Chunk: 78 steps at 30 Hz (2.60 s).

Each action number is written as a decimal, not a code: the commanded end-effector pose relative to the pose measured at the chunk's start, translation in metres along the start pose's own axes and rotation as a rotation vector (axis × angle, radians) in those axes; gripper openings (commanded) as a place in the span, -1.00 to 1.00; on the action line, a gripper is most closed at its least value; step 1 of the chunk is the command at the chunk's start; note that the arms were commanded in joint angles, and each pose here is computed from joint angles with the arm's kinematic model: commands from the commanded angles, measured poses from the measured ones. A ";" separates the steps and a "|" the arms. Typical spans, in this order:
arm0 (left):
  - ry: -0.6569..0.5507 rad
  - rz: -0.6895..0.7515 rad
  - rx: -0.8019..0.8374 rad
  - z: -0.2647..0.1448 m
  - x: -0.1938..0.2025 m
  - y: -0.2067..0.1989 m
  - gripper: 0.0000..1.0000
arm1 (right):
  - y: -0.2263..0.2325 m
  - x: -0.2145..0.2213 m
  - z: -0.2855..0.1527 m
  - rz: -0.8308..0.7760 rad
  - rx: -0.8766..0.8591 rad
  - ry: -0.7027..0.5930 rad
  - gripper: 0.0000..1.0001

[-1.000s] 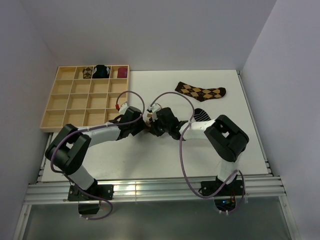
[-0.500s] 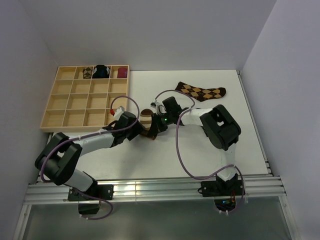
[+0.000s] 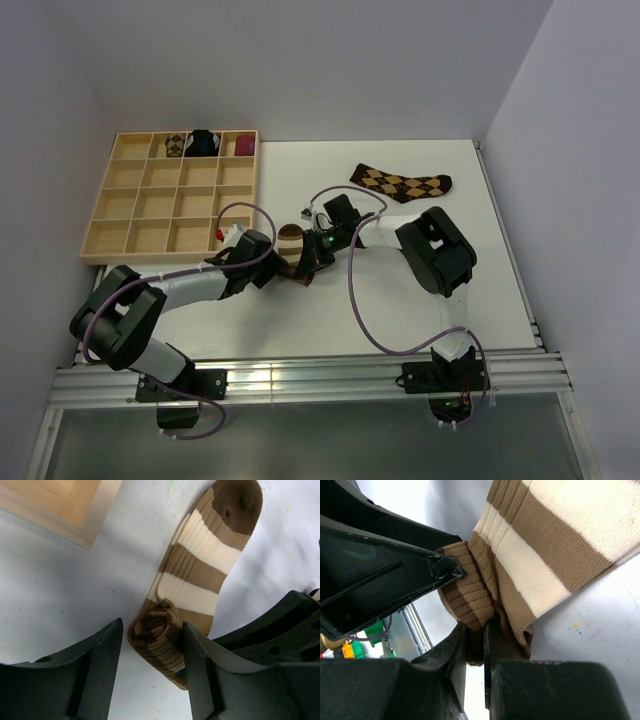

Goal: Roll the socks
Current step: Roll the sock at the center of the board.

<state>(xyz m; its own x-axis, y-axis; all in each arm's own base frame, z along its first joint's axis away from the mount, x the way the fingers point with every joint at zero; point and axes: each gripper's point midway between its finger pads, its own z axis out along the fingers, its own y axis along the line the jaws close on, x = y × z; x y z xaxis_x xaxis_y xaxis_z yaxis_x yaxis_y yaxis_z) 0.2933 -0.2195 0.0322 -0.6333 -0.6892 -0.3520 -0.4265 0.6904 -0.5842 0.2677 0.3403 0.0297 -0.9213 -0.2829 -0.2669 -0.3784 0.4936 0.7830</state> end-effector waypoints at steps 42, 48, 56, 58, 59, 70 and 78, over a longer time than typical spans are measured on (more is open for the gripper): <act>0.049 0.242 0.013 0.049 -0.012 -0.021 -0.71 | -0.001 0.021 0.012 -0.032 -0.063 0.171 -1.00; 0.041 0.251 0.024 0.047 -0.014 -0.023 -0.65 | -0.023 0.034 0.020 0.040 -0.032 0.193 -1.00; -0.017 0.241 0.087 0.018 -0.034 -0.050 -0.18 | -0.029 0.032 0.017 0.058 0.029 0.175 -1.00; -0.045 0.216 0.110 0.005 -0.042 -0.060 0.00 | -0.028 0.029 0.016 0.056 0.037 0.162 -1.00; -0.033 0.213 0.074 0.002 -0.040 -0.051 0.06 | -0.030 0.028 0.016 0.065 0.053 0.154 -1.00; 0.016 0.012 0.000 -0.033 -0.018 -0.008 0.37 | -0.030 0.024 0.015 0.077 0.085 0.135 -1.00; -0.002 -0.106 0.035 -0.037 0.000 0.004 0.38 | -0.027 0.019 0.017 0.090 0.084 0.112 -1.00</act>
<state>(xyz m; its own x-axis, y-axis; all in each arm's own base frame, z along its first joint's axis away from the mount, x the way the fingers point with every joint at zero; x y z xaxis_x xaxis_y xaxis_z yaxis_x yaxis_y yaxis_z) 0.2583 -0.2022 0.0403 -0.6596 -0.6833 -0.3131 -0.4527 0.6937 -0.5602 0.2583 0.3456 0.0243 -0.9291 -0.3449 -0.1334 -0.2928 0.4658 0.8351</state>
